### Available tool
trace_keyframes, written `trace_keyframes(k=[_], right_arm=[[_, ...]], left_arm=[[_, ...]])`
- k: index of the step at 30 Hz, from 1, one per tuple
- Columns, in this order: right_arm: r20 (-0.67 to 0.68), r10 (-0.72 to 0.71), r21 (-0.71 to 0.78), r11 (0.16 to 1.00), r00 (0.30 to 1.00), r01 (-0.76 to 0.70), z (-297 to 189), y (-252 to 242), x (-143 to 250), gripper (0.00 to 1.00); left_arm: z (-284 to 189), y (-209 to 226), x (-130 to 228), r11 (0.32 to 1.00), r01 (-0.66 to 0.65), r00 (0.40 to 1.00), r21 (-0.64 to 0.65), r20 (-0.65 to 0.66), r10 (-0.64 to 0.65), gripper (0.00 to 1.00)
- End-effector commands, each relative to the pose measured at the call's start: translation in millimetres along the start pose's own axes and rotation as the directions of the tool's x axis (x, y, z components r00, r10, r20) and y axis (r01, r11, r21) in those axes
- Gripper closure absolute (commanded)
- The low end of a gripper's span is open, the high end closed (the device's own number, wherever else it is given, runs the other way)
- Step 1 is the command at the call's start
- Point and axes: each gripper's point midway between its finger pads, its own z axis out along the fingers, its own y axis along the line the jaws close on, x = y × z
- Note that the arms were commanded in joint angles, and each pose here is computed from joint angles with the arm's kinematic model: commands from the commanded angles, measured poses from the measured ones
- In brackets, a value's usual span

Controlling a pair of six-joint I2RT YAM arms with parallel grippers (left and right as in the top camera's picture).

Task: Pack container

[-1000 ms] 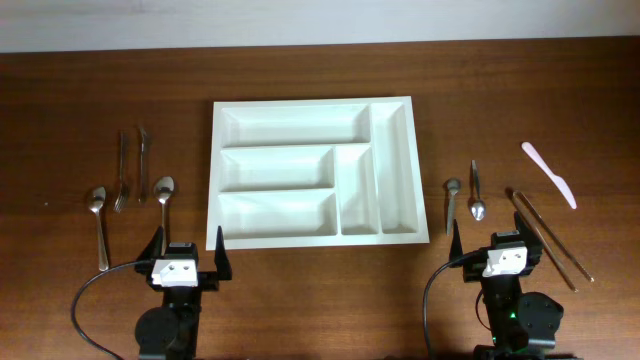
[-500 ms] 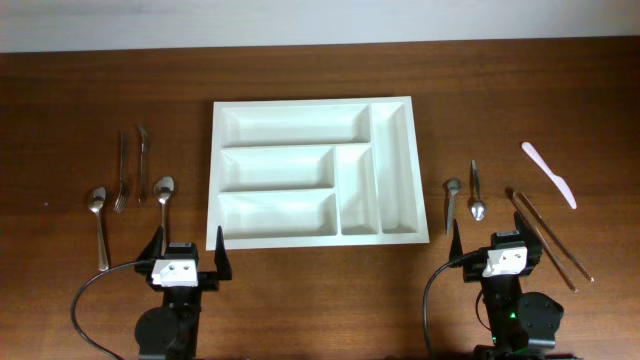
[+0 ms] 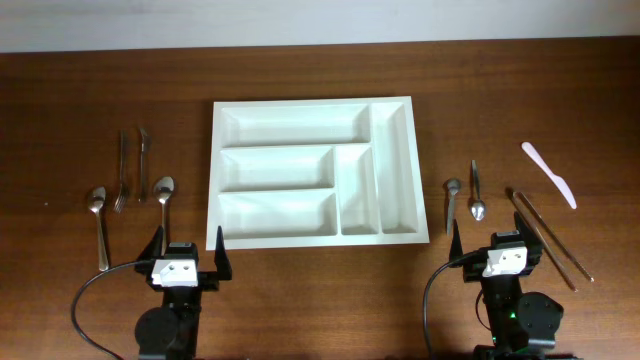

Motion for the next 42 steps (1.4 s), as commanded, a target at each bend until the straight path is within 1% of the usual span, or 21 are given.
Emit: trace_keyframes(k=[1,19,21,23,24,27,30,36,38,40,42], right_arm=[[-0.001,0.007,0.011,1.0,1.0,-0.007,0,-1,2,0.01],[0.001,0.004,0.012,1.0,1.0,-0.004,0,-1,2,0.01],[0.011,0.009,-0.029,1.0,1.0,-0.008,0,6,0,0.01],[0.038,0.024,-0.106,0.994,0.999,-0.02,-1,19,-6,0.01],[0.053,0.042,-0.15,0.988,0.998,-0.034,-2,26,-9,0.01],[0.055,0.114,-0.215,0.972,0.992,-0.099,-4,36,-13,0.01],[0.045,0.157,-0.218,0.965,0.987,-0.144,-4,36,-13,0.01],[0.035,0.163,-0.214,0.965,0.986,-0.152,-4,36,-11,0.01],[0.041,0.161,-0.144,0.978,0.986,-0.153,-2,24,-11,0.01],[0.064,0.159,-0.118,0.982,0.985,-0.151,-2,18,-16,0.01],[0.078,0.24,-0.077,0.969,0.968,-0.234,-1,9,-20,0.01]], left_arm=[[0,3,0,1.0,-0.015,1.0,-0.016,0.004,0.015,0.01],[0,3,0,1.0,-0.015,1.0,-0.016,0.004,0.015,0.01],[0,3,0,1.0,-0.015,1.0,-0.016,0.004,0.015,0.01],[0,3,0,1.0,-0.015,1.0,-0.016,0.004,0.015,0.01],[0,3,0,1.0,-0.015,1.0,-0.016,0.004,0.015,0.01],[0,3,0,1.0,-0.015,1.0,-0.016,0.004,0.015,0.01],[0,3,0,1.0,-0.015,1.0,-0.016,0.004,0.015,0.01],[0,3,0,1.0,-0.015,1.0,-0.016,0.004,0.015,0.01],[0,3,0,1.0,-0.015,1.0,-0.016,0.004,0.015,0.01],[0,3,0,1.0,-0.015,1.0,-0.016,0.004,0.015,0.01],[0,3,0,1.0,-0.015,1.0,-0.016,0.004,0.015,0.01]])
